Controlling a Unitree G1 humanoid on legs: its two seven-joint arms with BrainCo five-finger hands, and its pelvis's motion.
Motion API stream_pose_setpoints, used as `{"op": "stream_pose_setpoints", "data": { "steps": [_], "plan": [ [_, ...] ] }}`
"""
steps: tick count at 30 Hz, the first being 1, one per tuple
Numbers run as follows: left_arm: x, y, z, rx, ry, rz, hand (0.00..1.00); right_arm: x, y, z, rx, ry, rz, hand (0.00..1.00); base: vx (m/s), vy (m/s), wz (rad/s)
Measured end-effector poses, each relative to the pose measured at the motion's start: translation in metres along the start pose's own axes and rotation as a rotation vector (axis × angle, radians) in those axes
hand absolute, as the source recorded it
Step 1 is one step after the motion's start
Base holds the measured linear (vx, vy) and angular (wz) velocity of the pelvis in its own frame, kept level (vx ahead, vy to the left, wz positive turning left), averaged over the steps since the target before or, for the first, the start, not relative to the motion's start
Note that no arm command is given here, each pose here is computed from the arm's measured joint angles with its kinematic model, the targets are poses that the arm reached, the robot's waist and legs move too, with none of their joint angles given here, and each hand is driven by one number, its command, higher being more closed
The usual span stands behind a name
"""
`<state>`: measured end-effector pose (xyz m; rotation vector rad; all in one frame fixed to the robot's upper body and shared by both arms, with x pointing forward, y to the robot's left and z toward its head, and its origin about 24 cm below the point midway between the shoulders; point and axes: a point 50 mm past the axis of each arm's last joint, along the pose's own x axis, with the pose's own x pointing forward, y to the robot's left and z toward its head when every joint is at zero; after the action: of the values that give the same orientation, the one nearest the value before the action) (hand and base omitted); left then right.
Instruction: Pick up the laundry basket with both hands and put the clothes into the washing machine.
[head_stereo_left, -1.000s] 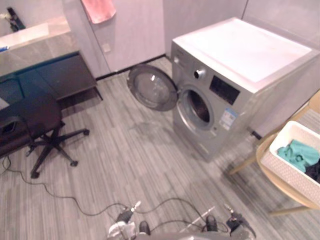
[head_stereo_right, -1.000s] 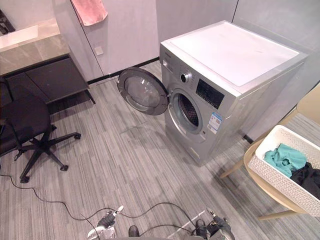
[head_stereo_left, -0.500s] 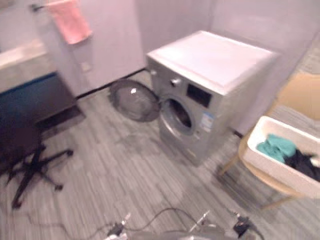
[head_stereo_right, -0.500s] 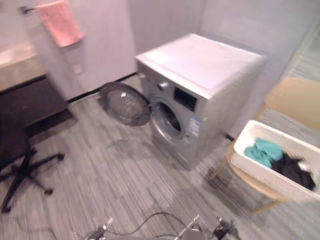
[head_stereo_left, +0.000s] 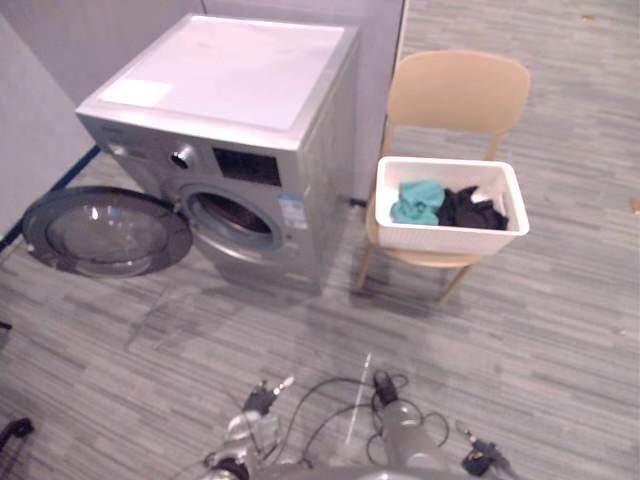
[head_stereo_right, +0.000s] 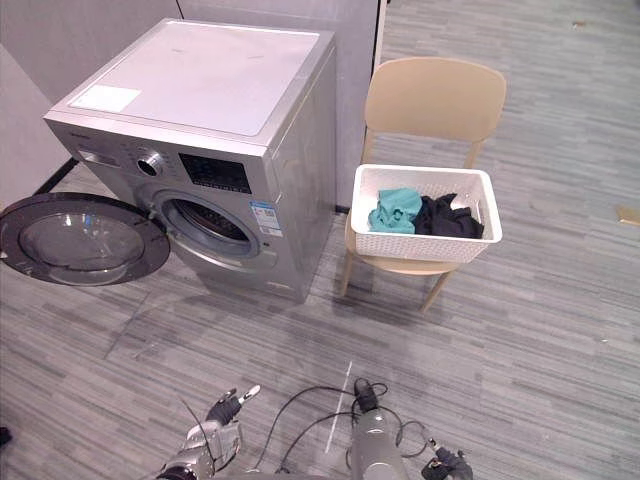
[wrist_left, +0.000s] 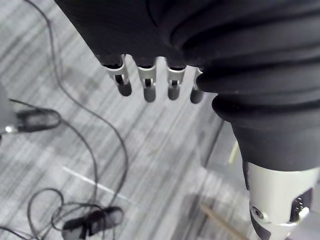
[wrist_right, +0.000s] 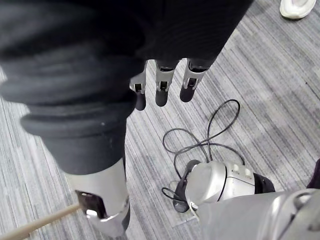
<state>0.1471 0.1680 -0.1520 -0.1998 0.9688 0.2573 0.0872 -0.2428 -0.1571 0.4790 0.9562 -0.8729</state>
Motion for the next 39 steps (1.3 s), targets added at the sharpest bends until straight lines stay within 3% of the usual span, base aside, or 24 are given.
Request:
{"op": "stream_pose_setpoints", "data": {
  "steps": [6, 12, 17, 21, 29, 36, 39],
  "plan": [
    [-0.008, 0.027, -0.031, -0.148, 0.1, 0.114, 0.0, 0.0, -0.024, -0.005, 0.153, 0.026, -0.098, 0.0, 0.05, -0.04, 0.12],
    [-0.018, 0.061, -0.046, -0.209, 0.126, 0.236, 0.0, 0.0, -0.025, -0.007, 0.077, 0.054, -0.085, 0.0, 0.17, -0.112, 0.12],
    [-0.014, 0.042, -0.04, -0.179, 0.104, 0.18, 0.0, 0.001, -0.017, 0.001, -0.041, 0.006, -0.03, 0.0, 0.2, -0.229, -0.24],
    [-0.012, 0.024, -0.034, -0.066, 0.067, 0.101, 0.0, 0.003, -0.019, 0.016, -0.102, -0.06, -0.025, 0.0, 0.14, -0.104, -0.59],
    [-0.018, 0.032, -0.054, -0.064, 0.141, 0.129, 0.0, 0.001, 0.007, 0.019, -0.196, -0.092, 0.061, 0.0, 0.15, 0.016, -0.85],
    [-0.015, 0.029, -0.047, 0.0, 0.14, 0.109, 0.0, -0.001, -0.003, 0.002, -0.21, -0.04, 0.055, 0.0, 0.2, 0.043, -0.08],
    [-0.009, 0.018, -0.034, 0.091, 0.102, 0.057, 0.0, -0.001, -0.007, 0.001, -0.187, -0.037, 0.036, 0.0, 0.17, -0.01, -0.04]
  ]
}}
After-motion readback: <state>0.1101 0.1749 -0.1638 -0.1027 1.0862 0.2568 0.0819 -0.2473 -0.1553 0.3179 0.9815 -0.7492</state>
